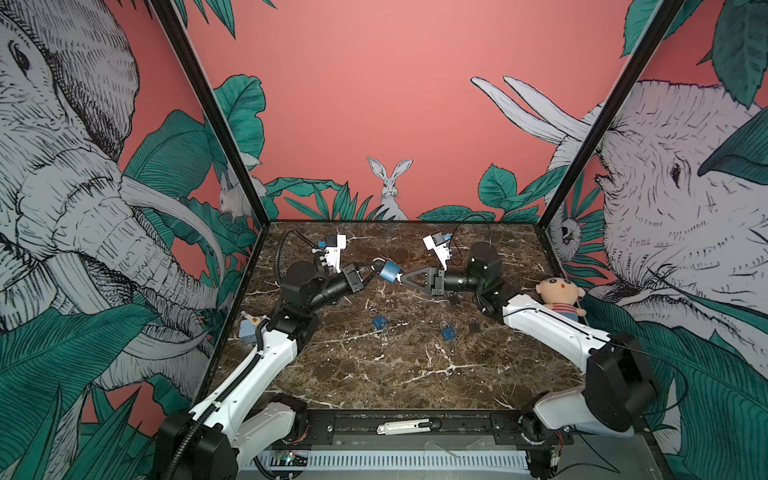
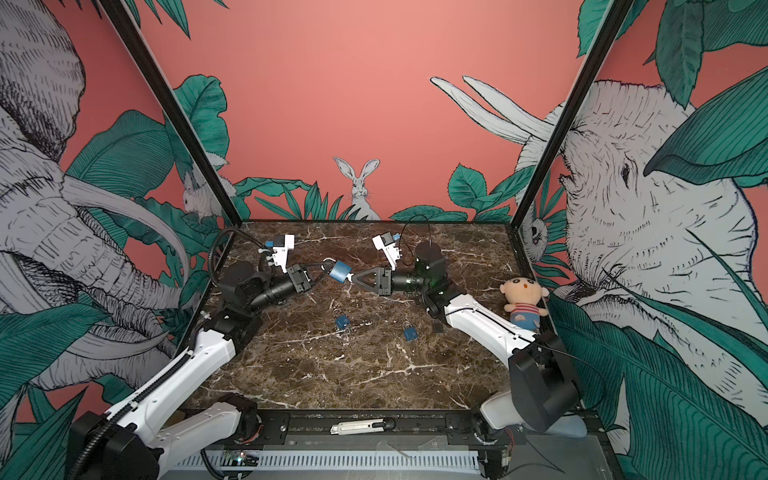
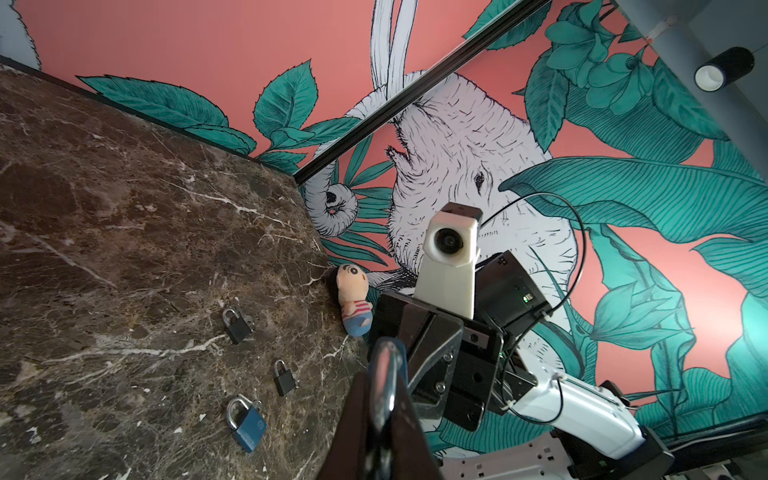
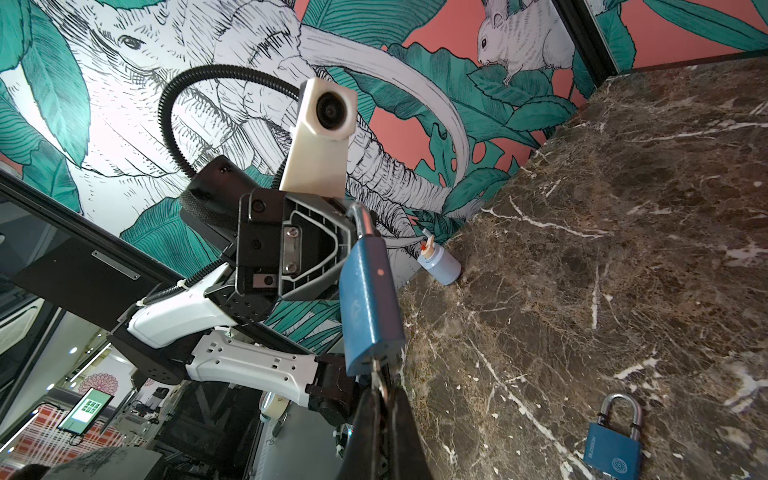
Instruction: Lock with the key
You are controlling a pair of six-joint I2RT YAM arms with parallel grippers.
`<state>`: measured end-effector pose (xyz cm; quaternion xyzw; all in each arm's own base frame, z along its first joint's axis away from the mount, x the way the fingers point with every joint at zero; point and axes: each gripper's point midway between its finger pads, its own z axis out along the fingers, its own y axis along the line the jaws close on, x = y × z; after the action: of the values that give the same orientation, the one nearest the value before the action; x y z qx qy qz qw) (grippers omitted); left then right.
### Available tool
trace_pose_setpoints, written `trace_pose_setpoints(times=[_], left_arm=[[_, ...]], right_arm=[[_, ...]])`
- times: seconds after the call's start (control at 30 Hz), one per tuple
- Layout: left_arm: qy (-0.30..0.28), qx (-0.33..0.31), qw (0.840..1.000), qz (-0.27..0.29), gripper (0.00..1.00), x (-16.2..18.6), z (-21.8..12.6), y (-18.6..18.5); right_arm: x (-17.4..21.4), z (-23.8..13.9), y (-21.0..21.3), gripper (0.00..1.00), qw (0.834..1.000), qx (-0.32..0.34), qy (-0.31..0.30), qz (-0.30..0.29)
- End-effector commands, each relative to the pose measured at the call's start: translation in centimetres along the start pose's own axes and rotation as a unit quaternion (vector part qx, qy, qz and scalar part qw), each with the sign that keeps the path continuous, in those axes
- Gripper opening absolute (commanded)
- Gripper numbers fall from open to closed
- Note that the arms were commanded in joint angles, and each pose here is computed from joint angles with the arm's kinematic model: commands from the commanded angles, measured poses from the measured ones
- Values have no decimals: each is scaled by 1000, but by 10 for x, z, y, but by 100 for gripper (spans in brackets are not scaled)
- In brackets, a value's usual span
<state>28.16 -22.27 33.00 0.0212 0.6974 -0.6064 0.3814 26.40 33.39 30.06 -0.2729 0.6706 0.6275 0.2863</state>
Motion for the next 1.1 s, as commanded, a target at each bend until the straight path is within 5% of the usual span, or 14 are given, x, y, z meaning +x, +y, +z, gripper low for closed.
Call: trace_pose_setpoints(times=[0.0,0.63,0.83,1.07], left_arm=[[-88,44,994,40,0,-45,-17,-34],[-83,20,995,55,0,-52,-30,-27],[-3,-35,998,52,0,-23,-23,0],[90,-84,991,47,0,31,0,39]], right_arm=[[11,-4,-6,0,1000,-4,8,12],[5,-31,-23,0,999,6,-37,37],[15,-54,-50,0,992,115,-39,36],[32,-96,-77,0,966,255,-33,39]])
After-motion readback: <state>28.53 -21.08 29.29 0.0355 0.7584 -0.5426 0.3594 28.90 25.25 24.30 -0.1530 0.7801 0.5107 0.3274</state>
